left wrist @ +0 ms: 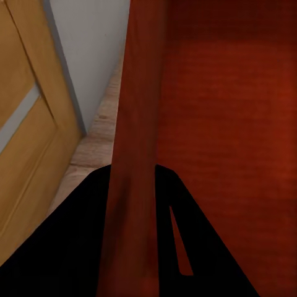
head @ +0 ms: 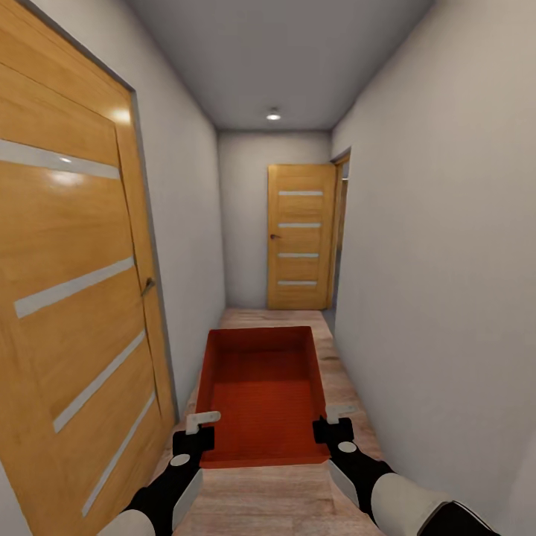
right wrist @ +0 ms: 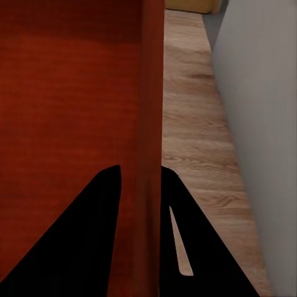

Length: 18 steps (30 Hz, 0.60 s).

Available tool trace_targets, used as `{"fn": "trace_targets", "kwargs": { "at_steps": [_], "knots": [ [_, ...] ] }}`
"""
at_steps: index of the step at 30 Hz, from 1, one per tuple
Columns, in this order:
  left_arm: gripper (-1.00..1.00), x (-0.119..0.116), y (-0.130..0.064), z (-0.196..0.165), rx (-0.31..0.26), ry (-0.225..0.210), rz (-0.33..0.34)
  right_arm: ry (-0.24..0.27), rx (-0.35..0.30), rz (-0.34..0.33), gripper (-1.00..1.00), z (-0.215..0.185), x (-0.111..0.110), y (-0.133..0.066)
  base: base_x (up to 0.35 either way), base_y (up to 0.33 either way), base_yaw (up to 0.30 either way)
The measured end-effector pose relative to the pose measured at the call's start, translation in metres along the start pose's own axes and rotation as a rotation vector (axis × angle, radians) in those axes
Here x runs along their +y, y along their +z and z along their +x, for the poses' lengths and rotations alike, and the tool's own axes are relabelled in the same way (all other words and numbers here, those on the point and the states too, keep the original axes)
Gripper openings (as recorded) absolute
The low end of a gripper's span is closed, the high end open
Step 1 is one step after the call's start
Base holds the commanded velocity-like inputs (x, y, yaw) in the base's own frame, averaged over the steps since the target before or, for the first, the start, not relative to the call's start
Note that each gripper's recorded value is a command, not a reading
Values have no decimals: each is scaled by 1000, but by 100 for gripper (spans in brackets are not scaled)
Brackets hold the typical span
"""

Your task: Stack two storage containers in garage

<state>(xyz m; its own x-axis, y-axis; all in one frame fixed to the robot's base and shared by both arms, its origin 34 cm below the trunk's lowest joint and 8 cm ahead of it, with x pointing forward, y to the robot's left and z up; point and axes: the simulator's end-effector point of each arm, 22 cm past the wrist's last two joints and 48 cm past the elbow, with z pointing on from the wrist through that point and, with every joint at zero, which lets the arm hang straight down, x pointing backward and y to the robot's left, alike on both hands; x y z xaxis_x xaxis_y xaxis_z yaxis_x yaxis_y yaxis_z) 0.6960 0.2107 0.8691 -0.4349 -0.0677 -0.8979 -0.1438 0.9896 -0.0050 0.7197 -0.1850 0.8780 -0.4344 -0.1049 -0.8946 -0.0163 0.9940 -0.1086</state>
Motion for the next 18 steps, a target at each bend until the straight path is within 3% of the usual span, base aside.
{"fn": "trace_targets", "kwargs": {
  "at_steps": [18],
  "knots": [
    [-100, 0, 0, 0, 0, 0, 0, 1, 0, 0, -100, 0, 0, 0, 326, 6, 0]
  ]
}}
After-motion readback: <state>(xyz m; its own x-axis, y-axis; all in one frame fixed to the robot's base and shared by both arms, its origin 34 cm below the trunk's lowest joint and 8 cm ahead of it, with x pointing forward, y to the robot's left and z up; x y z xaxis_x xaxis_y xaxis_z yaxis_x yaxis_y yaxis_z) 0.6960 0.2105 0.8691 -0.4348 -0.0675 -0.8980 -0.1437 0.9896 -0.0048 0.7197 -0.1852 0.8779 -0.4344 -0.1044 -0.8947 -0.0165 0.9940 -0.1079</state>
